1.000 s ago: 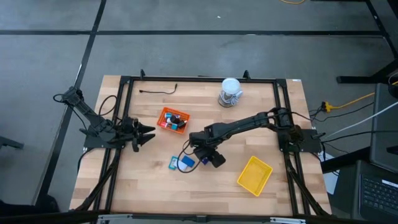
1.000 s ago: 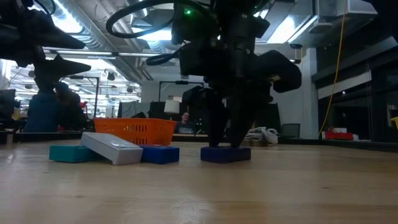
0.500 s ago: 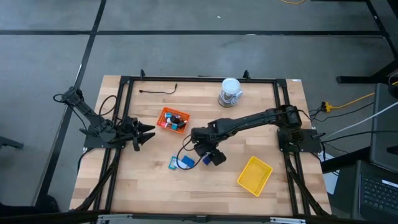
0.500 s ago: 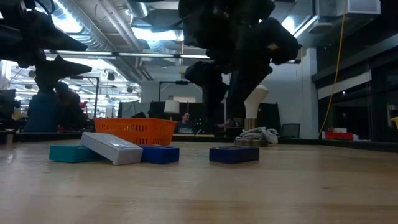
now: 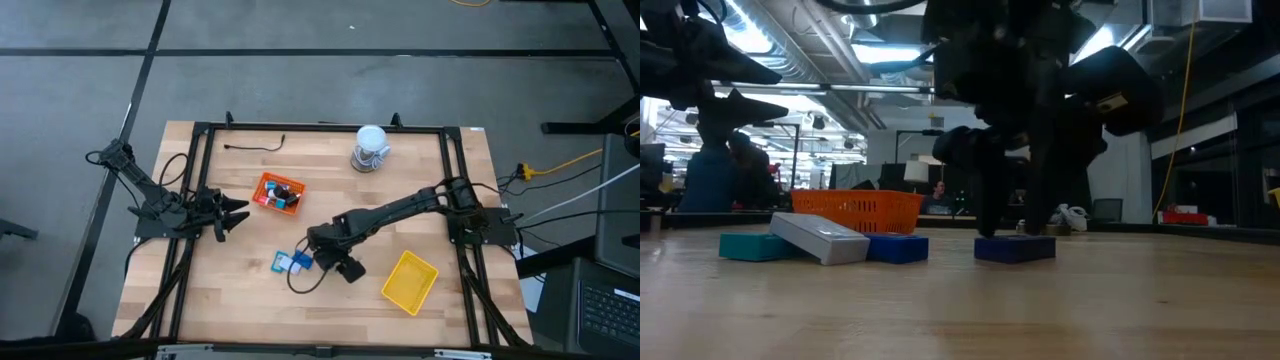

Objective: Pick & Place Office items
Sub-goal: Put the dark blue digital clock into the yellow basket

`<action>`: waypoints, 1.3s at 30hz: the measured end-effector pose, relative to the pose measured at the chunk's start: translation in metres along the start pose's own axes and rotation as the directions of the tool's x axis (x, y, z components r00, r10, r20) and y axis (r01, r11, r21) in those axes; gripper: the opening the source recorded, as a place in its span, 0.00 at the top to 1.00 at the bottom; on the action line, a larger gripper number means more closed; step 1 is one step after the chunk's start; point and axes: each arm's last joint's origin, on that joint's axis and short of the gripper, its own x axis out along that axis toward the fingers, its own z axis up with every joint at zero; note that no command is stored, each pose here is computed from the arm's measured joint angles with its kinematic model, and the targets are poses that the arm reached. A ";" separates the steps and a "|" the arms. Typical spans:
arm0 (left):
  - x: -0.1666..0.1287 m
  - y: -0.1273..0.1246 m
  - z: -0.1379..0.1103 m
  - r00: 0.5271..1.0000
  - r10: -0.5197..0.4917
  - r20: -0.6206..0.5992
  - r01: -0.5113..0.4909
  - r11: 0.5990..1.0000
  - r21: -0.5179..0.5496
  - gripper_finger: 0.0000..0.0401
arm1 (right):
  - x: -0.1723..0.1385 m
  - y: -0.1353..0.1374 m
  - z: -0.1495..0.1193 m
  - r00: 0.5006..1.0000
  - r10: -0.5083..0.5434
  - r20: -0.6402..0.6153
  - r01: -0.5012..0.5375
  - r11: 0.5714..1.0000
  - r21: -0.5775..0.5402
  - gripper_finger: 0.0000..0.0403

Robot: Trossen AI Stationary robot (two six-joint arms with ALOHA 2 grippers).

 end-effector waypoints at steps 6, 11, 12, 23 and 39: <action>0.000 0.000 0.000 1.000 0.011 0.008 -0.011 1.000 0.002 0.44 | -0.006 -0.003 0.001 1.000 -0.025 -0.012 0.025 0.999 0.029 0.43; 0.000 0.000 0.000 1.000 0.014 0.010 -0.014 1.000 0.002 0.44 | -0.019 -0.004 0.011 0.999 -0.034 0.001 0.034 0.999 0.029 0.43; 0.000 0.000 0.000 1.000 0.014 0.010 -0.014 1.000 0.002 0.44 | -0.022 -0.003 0.012 0.999 -0.032 -0.004 0.032 0.999 0.030 0.43; 0.000 0.001 0.000 1.000 0.020 0.014 -0.020 1.000 0.003 0.44 | -0.007 -0.005 0.005 0.998 -0.030 -0.049 0.031 0.999 0.033 0.43; 0.000 0.001 0.000 1.000 0.024 0.016 -0.025 1.000 0.006 0.44 | -0.012 -0.007 0.005 0.998 -0.056 -0.020 0.058 0.994 0.091 0.43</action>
